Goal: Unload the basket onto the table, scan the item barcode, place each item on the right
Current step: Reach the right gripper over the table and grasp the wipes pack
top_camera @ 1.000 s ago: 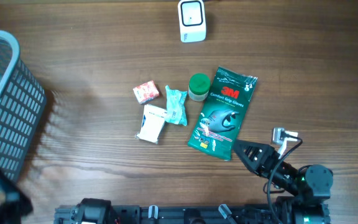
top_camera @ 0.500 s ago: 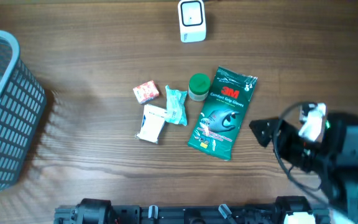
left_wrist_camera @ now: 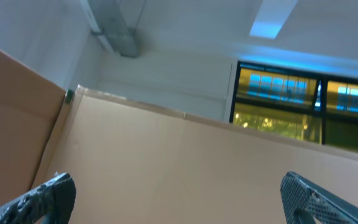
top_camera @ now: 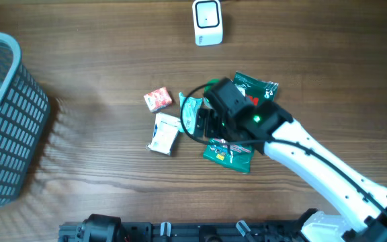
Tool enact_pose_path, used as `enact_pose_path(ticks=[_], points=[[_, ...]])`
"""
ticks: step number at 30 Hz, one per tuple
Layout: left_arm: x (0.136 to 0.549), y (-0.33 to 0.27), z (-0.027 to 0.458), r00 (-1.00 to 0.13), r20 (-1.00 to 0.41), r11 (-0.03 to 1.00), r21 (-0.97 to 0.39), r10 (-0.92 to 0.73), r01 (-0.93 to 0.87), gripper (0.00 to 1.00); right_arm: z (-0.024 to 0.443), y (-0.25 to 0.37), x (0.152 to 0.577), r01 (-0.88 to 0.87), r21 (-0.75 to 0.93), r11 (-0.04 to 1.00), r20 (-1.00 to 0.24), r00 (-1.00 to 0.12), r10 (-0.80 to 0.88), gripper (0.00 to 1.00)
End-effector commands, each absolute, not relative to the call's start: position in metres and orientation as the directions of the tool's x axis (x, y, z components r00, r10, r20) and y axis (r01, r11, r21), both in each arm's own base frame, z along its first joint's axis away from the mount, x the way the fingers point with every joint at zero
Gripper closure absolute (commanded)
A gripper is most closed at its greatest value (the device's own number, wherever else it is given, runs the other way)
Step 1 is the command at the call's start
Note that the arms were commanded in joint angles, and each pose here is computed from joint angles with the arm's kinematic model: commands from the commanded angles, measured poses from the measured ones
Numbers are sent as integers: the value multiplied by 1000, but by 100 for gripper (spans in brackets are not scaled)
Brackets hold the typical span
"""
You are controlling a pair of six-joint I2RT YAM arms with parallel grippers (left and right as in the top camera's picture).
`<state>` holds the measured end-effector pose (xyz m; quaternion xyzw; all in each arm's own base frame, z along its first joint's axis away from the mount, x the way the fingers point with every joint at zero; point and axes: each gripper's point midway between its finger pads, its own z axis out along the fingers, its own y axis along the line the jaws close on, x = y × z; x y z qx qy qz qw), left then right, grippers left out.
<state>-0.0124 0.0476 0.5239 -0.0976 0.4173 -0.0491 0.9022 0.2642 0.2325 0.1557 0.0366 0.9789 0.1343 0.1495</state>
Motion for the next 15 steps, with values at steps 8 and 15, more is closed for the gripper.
enact_pose_path(ticks=[8,15], points=[[16,54,508,626,-751,958,-285,-210,-20,0,166,269,350,-198,35,980,-430,-888,-164,0],[139,32,376,237,-961,977,-176,-143,-124,0,124,296,373,-183,-49,982,-407,-894,-187,0]])
